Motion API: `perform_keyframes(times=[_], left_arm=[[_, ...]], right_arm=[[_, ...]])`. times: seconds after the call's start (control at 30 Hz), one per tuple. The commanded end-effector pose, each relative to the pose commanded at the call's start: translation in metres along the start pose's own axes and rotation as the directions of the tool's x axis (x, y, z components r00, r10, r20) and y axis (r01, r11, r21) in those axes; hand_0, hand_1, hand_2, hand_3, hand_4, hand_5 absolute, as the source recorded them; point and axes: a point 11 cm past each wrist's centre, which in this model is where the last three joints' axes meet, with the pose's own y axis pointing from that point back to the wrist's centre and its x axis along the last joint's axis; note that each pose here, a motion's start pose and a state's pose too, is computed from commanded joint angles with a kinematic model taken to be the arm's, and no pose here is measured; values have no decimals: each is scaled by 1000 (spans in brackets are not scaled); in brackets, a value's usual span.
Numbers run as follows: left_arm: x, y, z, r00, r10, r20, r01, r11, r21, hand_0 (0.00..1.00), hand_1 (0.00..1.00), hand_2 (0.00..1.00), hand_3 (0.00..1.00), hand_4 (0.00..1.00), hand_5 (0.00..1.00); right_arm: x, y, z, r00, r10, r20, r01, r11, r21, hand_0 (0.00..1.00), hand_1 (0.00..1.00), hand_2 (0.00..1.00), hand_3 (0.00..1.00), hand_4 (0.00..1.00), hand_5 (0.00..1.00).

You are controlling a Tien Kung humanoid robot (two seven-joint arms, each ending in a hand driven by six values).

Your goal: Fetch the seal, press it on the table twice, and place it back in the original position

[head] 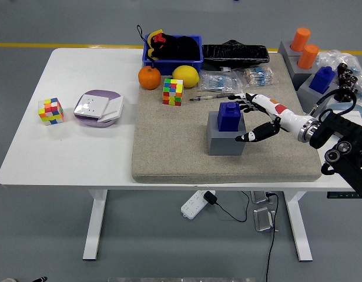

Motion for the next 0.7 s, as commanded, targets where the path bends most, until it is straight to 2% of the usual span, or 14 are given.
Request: perform_keyframes(times=[0.03,0.23,0.27,0.33,0.43,0.47,0.7], left_arm=[[0,0,0,1000,0,0,0,1000,0,814,809,782,818,721,431],[0,0,1,1000,0,3,0,1000,0,814,809,782,818,721,431],[0,0,1,1000,1,4,-1,1000,0,815,809,781,818,721,429],[0,0,1,1000,1,4,-1,1000,-1,815,809,781,818,721,429],[0,0,2,1000,0,4,0,1000,-3,815,809,781,818,721,429],[-1,0,2,1000,-1,3,1,1000,-3,816,809,782,818,723,429],[-1,0,2,1000,-2,6,2,1000,-2,816,809,782,818,723,428]], right_arm=[[0,-1,-1,1000,2,-4,-2,1000,2,828,776,779,866,998,8],[4,-10,-9,999,37,-19,-36,999,30,828,776,779,866,998,8],[5,-11,-10,999,39,-23,-38,999,33,815,755,734,805,976,2],[5,-13,-11,999,43,-34,-41,998,38,815,755,734,805,976,2],[5,-14,-11,998,36,-50,-34,999,36,815,755,734,805,976,2],[5,-15,-11,998,33,-52,-32,999,36,782,702,681,762,937,2],[4,-15,-8,998,18,-60,-17,1000,22,764,684,669,751,926,2]])
